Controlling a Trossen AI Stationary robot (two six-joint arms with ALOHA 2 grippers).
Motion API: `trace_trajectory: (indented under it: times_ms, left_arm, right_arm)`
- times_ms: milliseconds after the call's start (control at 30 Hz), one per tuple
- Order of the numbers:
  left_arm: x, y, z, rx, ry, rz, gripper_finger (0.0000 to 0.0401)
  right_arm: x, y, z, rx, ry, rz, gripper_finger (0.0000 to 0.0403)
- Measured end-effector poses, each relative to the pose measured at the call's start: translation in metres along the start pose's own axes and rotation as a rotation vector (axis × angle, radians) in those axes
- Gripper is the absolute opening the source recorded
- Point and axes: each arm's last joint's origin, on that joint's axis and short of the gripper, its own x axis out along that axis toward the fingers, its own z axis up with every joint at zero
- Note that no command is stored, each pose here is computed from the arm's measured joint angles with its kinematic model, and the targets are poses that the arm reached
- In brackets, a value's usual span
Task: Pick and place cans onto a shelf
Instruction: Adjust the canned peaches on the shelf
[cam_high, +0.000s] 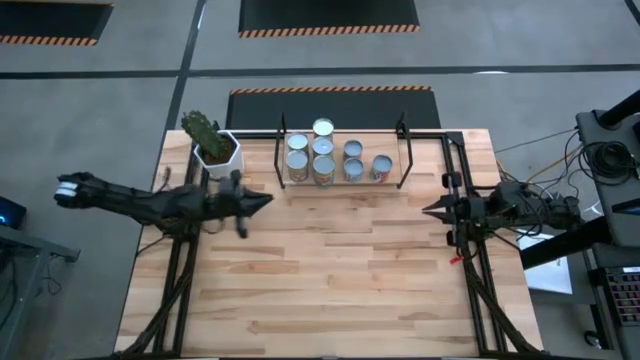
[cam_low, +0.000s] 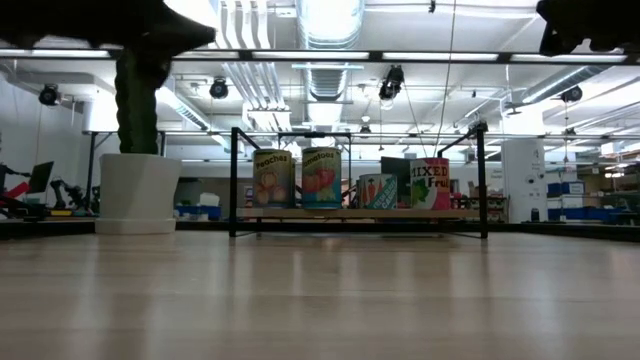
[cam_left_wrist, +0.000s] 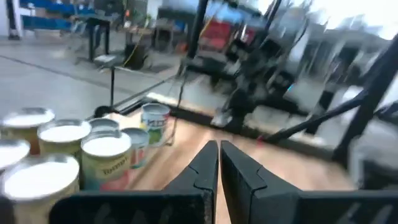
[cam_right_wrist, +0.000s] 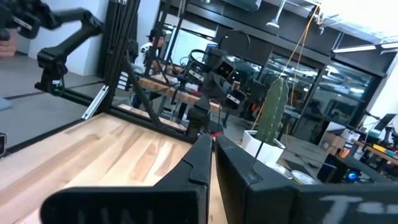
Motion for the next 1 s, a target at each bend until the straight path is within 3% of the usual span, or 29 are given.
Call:
trace_trajectory:
  times_ms: [100, 233, 467, 833, 1000]
  left_arm:
    - [0.033, -0.011, 0.018, 0.113, 0.137, 0.112, 0.0]
    - [0.076, -0.01, 0.031, 0.278, 0.459, 0.413, 0.0]
    - [0.14, 0.001, 0.043, 0.436, 0.758, 0.559, 0.0]
    - [0.163, 0.038, 0.039, 0.495, 0.808, 0.67, 0.0]
    - [0.166, 0.061, 0.036, 0.439, 0.813, 0.615, 0.0]
  right_arm:
    - [-0.001, -0.001, 0.002, -0.003, -0.007, -0.003, 0.0012]
    - [-0.001, -0.001, 0.002, 0.004, -0.005, -0.003, 0.0012]
    - [-0.001, -0.001, 0.002, 0.009, 0.0, -0.002, 0.0012]
    - [-0.001, 0.0, -0.001, 0.042, 0.028, 0.007, 0.0012]
    - [-0.001, 0.0, -0.001, 0.043, 0.027, 0.007, 0.0012]
